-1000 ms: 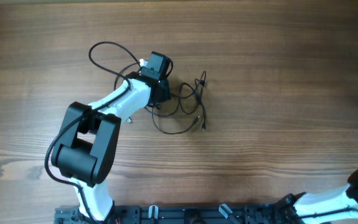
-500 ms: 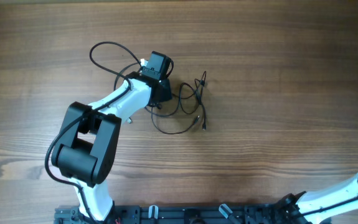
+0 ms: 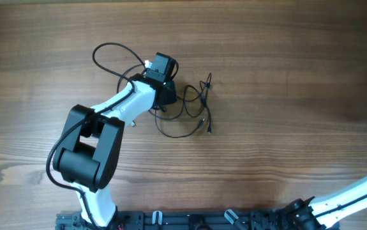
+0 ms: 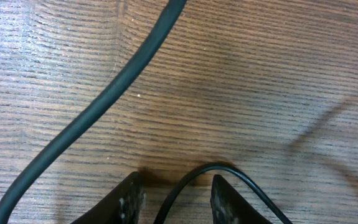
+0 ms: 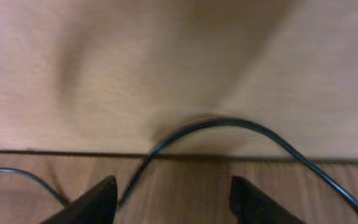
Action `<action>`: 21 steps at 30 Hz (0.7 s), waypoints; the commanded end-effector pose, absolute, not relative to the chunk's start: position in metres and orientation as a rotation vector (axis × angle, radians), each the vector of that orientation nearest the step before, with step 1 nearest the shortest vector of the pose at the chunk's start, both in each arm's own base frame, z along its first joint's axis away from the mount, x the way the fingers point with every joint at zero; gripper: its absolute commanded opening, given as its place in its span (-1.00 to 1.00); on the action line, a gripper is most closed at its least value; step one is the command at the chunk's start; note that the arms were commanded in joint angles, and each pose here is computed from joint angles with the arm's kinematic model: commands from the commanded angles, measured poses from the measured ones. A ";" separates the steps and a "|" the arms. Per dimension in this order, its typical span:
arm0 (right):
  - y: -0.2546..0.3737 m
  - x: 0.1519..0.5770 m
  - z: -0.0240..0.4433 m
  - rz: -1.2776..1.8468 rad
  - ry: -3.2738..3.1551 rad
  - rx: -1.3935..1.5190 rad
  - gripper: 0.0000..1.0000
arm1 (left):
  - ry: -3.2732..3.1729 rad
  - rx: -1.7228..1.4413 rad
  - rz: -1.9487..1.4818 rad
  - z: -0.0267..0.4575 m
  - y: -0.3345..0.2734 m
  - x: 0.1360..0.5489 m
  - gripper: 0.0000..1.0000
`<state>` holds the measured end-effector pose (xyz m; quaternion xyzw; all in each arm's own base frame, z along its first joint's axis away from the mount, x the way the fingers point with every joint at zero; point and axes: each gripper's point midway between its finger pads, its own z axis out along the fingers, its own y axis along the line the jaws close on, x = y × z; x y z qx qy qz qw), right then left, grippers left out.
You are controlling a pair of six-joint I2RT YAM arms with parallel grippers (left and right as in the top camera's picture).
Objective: Untangle cables
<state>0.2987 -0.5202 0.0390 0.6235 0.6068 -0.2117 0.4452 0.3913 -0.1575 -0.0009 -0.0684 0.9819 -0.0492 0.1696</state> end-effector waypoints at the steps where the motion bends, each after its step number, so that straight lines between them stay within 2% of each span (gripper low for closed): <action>1: -0.521 0.308 0.032 -0.483 1.491 1.520 0.08 | 2.955 -0.201 -0.154 -0.042 -0.158 0.354 -0.25; 3: -0.525 0.310 0.040 -0.488 1.465 1.496 -0.04 | 2.967 -0.197 -0.195 -0.042 -0.163 0.352 -0.26; 6: -0.528 0.312 0.046 -0.488 1.440 1.480 0.03 | 2.967 -0.196 -0.196 -0.042 -0.163 0.352 -0.25; 9: -0.529 0.313 0.050 -0.491 1.424 1.468 -0.05 | 2.967 -0.196 -0.196 -0.042 -0.163 0.352 -0.26; 10: -0.530 0.313 0.051 -0.490 1.419 1.466 -0.15 | 2.967 -0.196 -0.196 -0.042 -0.163 0.352 -0.26; 12: -0.531 0.314 0.054 -0.493 1.407 1.457 -0.64 | 2.967 -0.197 -0.196 -0.042 -0.163 0.352 -0.26; 14: -0.532 0.314 0.057 -0.494 1.399 1.449 -0.86 | 2.967 -0.197 -0.196 -0.042 -0.163 0.352 -0.27; 15: -0.532 0.314 0.056 -0.494 1.400 1.449 -0.91 | 2.967 -0.197 -0.196 -0.042 -0.163 0.352 -0.27; 21: -0.506 0.324 0.046 -0.348 1.562 1.476 -0.91 | 2.967 -0.197 -0.196 -0.042 -0.163 0.352 -0.27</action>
